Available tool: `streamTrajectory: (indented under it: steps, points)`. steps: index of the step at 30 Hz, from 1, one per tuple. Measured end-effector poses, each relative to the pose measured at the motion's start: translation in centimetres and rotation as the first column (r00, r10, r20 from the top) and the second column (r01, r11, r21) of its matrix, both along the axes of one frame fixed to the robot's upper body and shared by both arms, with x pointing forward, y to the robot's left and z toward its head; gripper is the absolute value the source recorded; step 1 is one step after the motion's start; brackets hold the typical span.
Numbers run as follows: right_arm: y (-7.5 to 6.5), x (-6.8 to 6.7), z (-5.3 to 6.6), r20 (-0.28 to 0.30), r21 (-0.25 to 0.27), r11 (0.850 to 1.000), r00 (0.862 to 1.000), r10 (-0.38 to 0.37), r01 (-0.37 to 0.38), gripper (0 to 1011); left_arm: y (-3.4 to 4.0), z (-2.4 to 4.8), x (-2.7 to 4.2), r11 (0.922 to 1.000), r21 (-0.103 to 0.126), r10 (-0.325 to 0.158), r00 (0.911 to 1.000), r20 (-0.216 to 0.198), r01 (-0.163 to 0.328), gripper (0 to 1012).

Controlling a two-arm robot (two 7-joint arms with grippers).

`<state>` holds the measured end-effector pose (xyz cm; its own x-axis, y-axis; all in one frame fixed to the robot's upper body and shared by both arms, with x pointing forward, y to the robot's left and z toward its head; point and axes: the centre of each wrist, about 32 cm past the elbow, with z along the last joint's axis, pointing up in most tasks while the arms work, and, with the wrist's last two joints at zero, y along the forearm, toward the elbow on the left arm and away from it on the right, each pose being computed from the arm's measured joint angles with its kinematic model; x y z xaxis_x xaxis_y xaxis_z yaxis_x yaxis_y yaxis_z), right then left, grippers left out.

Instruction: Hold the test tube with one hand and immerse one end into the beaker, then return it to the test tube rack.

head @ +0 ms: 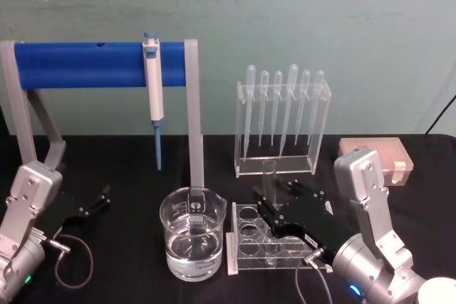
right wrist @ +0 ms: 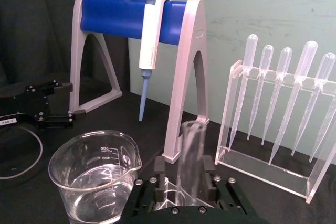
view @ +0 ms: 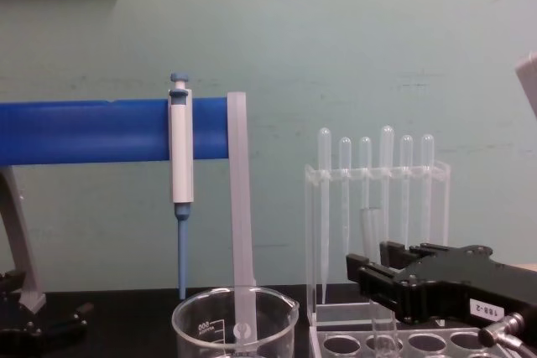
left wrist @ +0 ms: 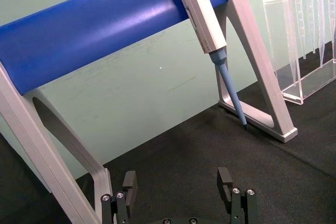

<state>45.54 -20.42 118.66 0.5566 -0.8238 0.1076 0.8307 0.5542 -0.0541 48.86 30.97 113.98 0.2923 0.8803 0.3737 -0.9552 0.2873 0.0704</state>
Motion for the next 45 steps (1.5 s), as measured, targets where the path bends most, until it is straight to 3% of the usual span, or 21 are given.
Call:
streamTrajectory:
  steps: [4, 8, 12, 18, 20, 25, 32, 41, 42, 45]
  points:
    - [0.1, 0.0, 0.3, 0.002, 0.000, 1.000, 1.000, 0.003, -0.003, 514, 0.00, 0.00, 0.00, 1.0000, 0.000, 0.000, 1.0000, 0.000, 0.000, 1000]
    - [0.1, -0.2, 1.4, 0.030, 0.003, 1.000, 0.999, 0.011, -0.011, 643, 0.00, 0.00, 0.00, 1.0000, 0.000, 0.000, 1.0000, 0.000, 0.000, 1000]
    - [0.1, -0.4, 3.4, 0.091, 0.009, 1.000, 0.996, 0.018, -0.019, 772, 0.00, 0.00, 0.00, 1.0000, 0.000, 0.000, 1.0000, 0.000, 0.000, 1000]
    - [-0.3, -0.6, 5.4, 0.156, 0.017, 1.000, 0.988, 0.003, -0.006, 935, 0.00, 0.00, 0.00, 1.0000, 0.000, 0.000, 1.0000, 0.000, 0.000, 1000]
    - [-0.9, -0.7, 6.0, 0.179, 0.026, 1.000, 0.984, -0.021, 0.016, 995, 0.00, 0.00, 0.00, 1.0000, 0.000, 0.000, 1.0000, 0.000, 0.000, 1000]
    - [-3.3, -1.0, 6.9, 0.222, 0.049, 0.993, 0.968, -0.120, 0.112, 1000, 0.00, 0.00, 0.00, 1.0000, 0.000, 0.000, 1.0000, 0.000, 0.000, 1000]
    - [-6.0, -1.5, 6.5, 0.227, -0.001, 0.970, 0.945, -0.236, 0.243, 1000, 0.00, 0.00, 0.00, 1.0000, 0.000, 0.000, 1.0000, 0.000, 0.000, 1000]
    - [-6.8, -1.1, 4.3, 0.181, -0.187, 0.943, 0.954, -0.240, 0.273, 1000, 0.00, 0.00, 0.00, 1.0000, 0.000, 0.000, 1.0000, 0.000, 0.000, 1000]
    - [-6.8, -1.1, 4.3, 0.181, -0.187, 0.943, 0.954, -0.240, 0.273, 1000, 0.00, 0.00, 0.00, 1.0000, 0.000, 0.000, 1.0000, 0.000, 0.000, 1000]
    - [-6.8, -1.0, 3.7, 0.175, -0.251, 0.928, 0.956, -0.236, 0.275, 1000, 0.00, 0.00, 0.00, 1.0000, 0.000, 0.000, 1.0000, 0.000, 0.000, 1000]
